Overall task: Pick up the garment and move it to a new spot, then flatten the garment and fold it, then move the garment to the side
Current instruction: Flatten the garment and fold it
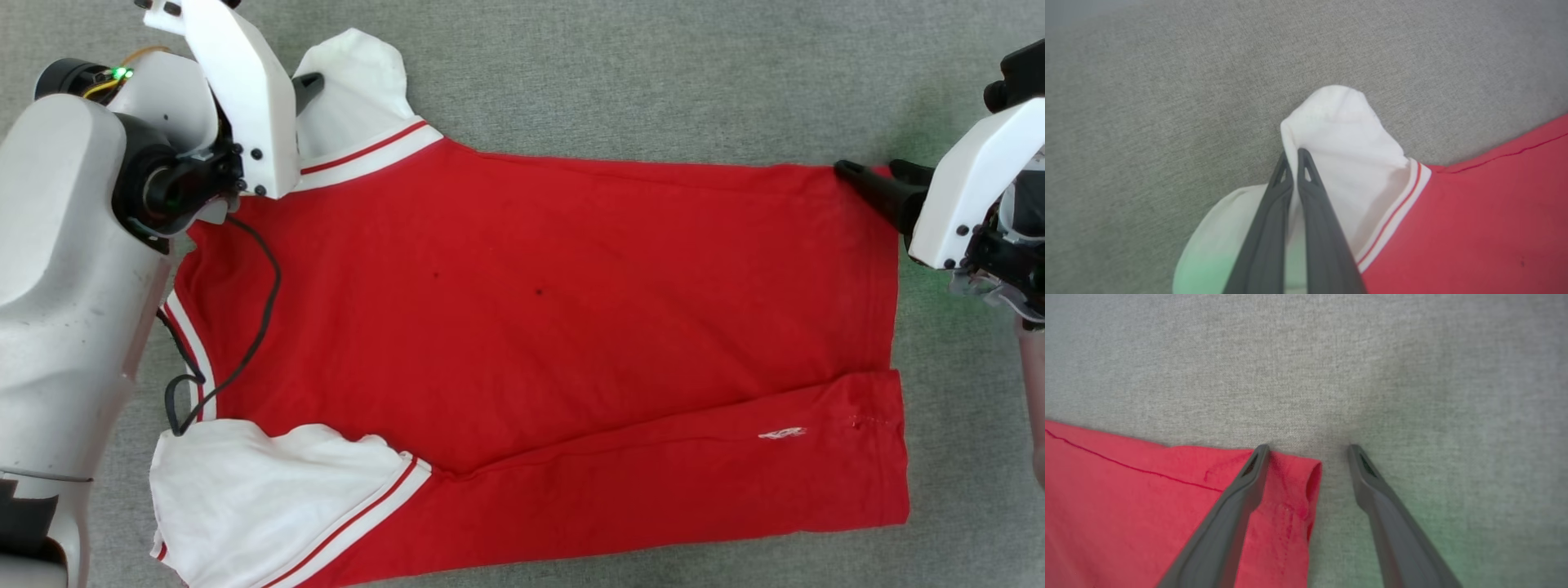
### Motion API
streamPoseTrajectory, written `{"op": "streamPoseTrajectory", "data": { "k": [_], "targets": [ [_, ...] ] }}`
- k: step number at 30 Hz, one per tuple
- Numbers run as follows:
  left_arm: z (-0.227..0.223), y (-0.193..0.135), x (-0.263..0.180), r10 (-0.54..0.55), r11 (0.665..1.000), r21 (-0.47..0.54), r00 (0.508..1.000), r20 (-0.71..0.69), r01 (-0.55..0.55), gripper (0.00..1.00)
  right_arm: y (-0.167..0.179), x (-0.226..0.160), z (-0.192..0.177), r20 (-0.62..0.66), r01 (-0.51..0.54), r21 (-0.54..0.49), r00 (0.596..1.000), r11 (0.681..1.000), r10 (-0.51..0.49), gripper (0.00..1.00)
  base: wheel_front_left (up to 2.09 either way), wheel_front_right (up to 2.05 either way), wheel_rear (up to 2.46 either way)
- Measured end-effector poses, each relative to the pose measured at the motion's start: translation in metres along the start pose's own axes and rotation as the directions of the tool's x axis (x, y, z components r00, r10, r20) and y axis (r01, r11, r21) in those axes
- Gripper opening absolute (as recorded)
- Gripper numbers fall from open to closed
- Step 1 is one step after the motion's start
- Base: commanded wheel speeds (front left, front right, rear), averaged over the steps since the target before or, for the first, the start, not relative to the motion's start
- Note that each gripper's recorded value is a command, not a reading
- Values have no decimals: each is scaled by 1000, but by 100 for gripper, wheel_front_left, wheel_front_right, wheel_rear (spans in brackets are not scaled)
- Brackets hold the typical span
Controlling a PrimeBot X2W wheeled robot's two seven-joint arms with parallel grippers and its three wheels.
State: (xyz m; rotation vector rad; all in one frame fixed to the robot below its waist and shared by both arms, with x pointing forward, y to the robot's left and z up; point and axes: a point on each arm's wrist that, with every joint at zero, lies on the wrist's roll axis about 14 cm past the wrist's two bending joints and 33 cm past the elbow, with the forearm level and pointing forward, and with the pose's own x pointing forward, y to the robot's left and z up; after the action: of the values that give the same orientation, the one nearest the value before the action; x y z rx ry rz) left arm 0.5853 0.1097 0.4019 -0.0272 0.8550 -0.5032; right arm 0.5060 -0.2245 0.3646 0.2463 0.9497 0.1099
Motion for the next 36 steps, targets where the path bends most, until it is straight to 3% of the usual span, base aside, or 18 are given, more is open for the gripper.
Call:
{"op": "streamPoseTrajectory", "data": {
  "k": [1, 2, 8, 15, 22, 28, 36],
  "targets": [
    [0, 0, 0, 0, 1000, 2, 1000, 5, 0, 0, 1, 1, 0, -12, -1, -4, 1000, 1000, 1, 31, 0, 0, 0],
    [1, 0, -1, 0, 1000, 5, 1000, 11, 0, 0, 2, 2, 0, -19, -6, -7, 1000, 1000, 5, 0, 0, 0, 0],
    [6, -1, -10, 5, 1000, 13, 998, 57, -6, 0, 9, -3, 7, -1, -12, -56, 1000, 998, 12, 0, 0, 0, 0],
    [12, -4, -39, 21, 1000, 1, 982, 187, -22, 0, 13, -38, 40, 176, 13, -137, 984, 991, 11, 0, 0, 0, 0],
    [-6, -12, -82, 51, 997, -63, 952, 303, -34, 0, 11, -74, 29, 249, 25, -127, 968, 992, 7, 0, 0, 0, 0],
    [-47, -21, -111, 101, 987, -152, 938, 330, -53, 0, 4, -87, 3, 256, 21, -69, 967, 997, -2, 0, 0, 0, 0],
    [-133, -34, -122, 163, 955, -282, 958, 237, -93, 0, 0, -84, -36, 253, 8, 9, 968, 1000, -10, 0, 0, 0, 0]
  ]
}}
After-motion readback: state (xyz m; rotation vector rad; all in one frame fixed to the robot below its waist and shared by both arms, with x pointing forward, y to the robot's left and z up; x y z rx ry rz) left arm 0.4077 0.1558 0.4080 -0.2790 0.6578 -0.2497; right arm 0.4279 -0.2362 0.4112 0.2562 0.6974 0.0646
